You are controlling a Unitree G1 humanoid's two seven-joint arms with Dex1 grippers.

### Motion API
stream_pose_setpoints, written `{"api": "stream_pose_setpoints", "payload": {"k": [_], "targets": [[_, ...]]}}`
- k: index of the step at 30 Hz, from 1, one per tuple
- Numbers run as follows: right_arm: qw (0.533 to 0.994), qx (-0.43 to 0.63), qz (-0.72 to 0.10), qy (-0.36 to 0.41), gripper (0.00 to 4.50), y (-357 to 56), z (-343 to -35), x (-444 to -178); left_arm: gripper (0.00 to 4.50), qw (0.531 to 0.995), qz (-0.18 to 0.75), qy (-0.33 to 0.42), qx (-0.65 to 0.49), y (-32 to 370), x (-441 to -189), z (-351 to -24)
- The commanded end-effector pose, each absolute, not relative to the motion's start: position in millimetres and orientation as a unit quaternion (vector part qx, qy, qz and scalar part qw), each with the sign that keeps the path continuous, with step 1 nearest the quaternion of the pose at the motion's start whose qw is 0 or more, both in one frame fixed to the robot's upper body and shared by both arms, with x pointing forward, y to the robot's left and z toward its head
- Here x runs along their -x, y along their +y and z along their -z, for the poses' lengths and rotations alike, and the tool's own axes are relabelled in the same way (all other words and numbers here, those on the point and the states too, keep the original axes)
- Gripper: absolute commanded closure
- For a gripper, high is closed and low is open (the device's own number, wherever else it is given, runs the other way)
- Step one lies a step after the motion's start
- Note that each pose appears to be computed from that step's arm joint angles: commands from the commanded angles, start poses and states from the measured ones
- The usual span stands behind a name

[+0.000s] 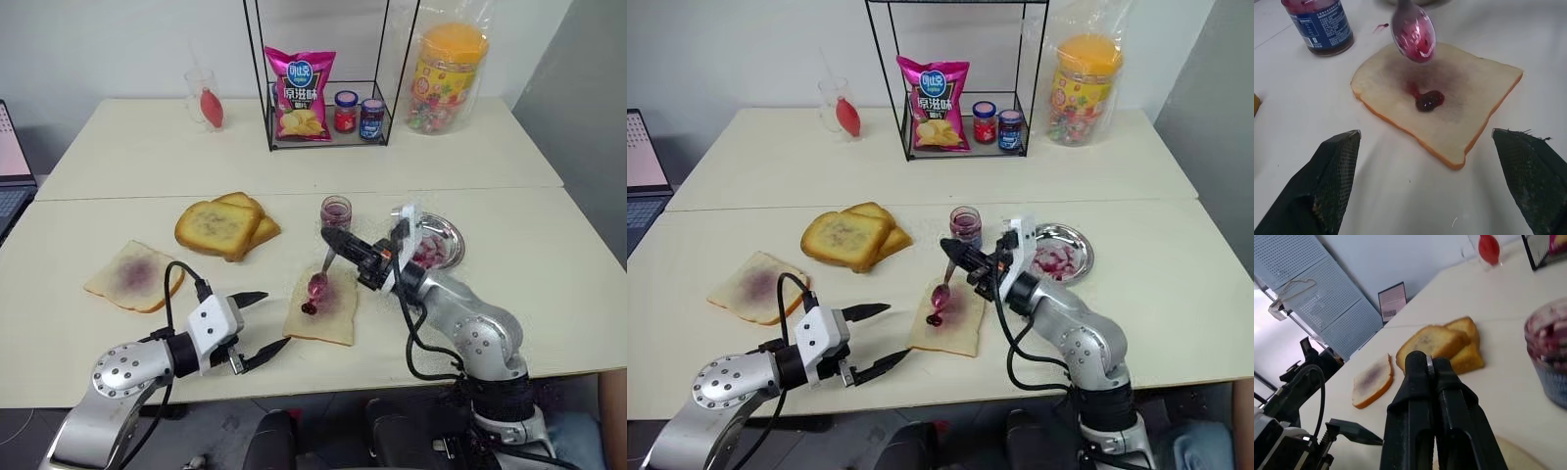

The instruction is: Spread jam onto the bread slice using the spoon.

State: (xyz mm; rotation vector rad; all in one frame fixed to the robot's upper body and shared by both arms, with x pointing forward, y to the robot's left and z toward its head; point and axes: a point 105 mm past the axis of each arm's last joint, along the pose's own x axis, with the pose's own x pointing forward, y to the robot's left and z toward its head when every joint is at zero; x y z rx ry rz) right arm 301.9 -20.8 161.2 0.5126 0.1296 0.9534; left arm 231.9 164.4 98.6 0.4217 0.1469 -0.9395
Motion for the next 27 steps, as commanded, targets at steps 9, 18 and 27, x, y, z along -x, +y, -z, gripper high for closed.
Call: {"api": "stream_pose_setpoints", "payload": {"k": [9,18,27], "targets": [[0.836,-0.351,-0.407,0.111,4.5,-16,-140,-317,0.0,0.86,0.462,0.057,-0.211,162,-228,-104],[0.87,-0.33,-0.345,0.125,4.5,-41,-120,-335,0.0,0.855,0.47,0.053,-0.213,157,-230,-106],[0.879,-0.327,-0.342,0.062,4.5,-57,-158,-342,0.0,0.855,0.469,0.052,-0.213,157,-232,-106]]}}
